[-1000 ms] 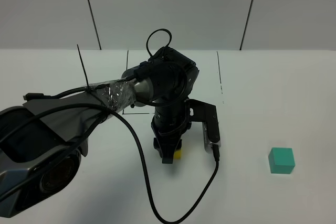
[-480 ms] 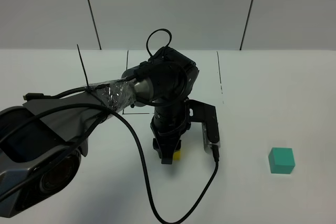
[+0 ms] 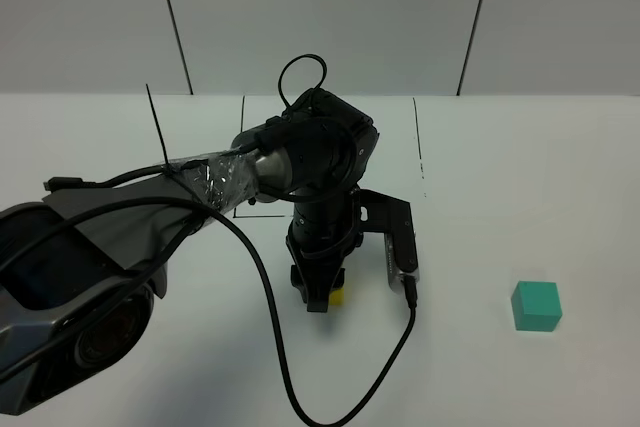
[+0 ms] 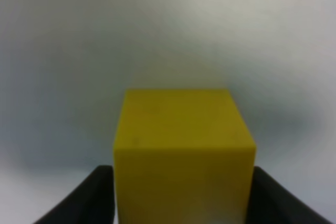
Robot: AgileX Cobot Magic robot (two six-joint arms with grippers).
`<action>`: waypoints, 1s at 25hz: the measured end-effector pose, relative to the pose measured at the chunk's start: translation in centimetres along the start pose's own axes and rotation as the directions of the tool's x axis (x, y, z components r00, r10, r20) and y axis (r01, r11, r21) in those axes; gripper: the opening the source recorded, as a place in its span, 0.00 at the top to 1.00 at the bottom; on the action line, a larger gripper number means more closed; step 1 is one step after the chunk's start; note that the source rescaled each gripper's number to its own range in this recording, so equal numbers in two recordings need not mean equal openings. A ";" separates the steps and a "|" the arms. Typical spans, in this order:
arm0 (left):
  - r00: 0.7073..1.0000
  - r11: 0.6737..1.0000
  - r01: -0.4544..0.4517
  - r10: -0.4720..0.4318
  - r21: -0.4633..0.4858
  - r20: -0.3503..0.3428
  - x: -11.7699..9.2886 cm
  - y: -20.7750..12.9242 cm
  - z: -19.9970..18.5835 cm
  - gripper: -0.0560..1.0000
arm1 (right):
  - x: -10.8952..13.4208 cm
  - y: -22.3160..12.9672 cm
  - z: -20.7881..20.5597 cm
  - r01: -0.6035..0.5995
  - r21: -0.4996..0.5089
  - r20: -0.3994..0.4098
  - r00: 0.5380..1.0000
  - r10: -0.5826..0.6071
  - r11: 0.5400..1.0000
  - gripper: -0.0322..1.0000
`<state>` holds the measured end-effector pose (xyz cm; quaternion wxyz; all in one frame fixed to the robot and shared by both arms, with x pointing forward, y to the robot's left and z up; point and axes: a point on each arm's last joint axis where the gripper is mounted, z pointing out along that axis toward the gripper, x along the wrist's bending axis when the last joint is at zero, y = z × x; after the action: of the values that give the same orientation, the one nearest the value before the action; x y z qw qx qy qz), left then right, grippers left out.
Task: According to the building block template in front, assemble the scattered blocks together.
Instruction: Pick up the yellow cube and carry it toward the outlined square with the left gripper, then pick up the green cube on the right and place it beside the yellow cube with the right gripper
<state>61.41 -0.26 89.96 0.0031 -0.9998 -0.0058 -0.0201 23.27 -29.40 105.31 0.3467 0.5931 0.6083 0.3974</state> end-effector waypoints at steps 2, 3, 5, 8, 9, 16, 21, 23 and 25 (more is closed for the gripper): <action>1.000 1.000 0.000 0.000 -0.007 -0.008 0.0 0.0 -0.5 0.57 | 0.0 0.0 0.0 0.000 0.000 0.000 1.000 0.000 1.000 0.00; 1.000 1.000 0.001 -0.001 -0.013 -0.015 0.0 0.0 -1.0 0.46 | 0.0 0.0 0.0 0.000 0.000 0.000 1.000 0.000 1.000 0.00; 1.000 1.000 0.001 -0.002 -0.025 -0.030 0.0 0.0 -1.9 0.28 | 0.0 0.0 0.0 0.000 0.000 0.000 1.000 0.000 1.000 0.00; 0.999 0.999 0.002 -0.004 -0.045 -0.054 0.1 0.0 -3.3 0.10 | 0.0 0.0 0.0 0.000 0.000 0.000 1.000 0.000 1.000 0.00; 0.998 0.999 0.003 -0.006 -0.054 -0.060 0.1 -0.1 -3.8 0.07 | 0.0 0.0 0.0 0.000 0.000 0.000 1.000 0.000 1.000 0.00; 0.992 0.992 0.031 -0.046 -0.122 -0.120 -0.2 -0.4 -8.1 0.00 | 0.0 0.0 0.0 0.000 0.000 0.000 1.000 0.000 1.000 0.00; 0.943 0.957 0.257 -0.279 -0.135 -0.183 1.5 -3.2 -10.5 0.00 | 0.0 0.0 0.0 0.000 0.000 0.000 1.000 0.000 1.000 0.00; 0.891 0.908 0.391 -0.414 -0.148 -0.186 3.0 -5.6 -10.8 0.00 | 0.0 0.0 0.0 0.000 0.000 0.000 1.000 0.000 1.000 0.00; 0.812 0.831 0.532 -0.556 -0.165 -0.179 4.8 -8.8 -11.0 0.01 | 0.0 0.0 0.0 0.000 0.000 0.000 1.000 0.000 1.000 0.00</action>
<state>65.63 8.52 101.19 -0.0557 -0.9464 -0.2901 -0.1305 23.27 -29.40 105.31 0.3467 0.5931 0.6083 0.3974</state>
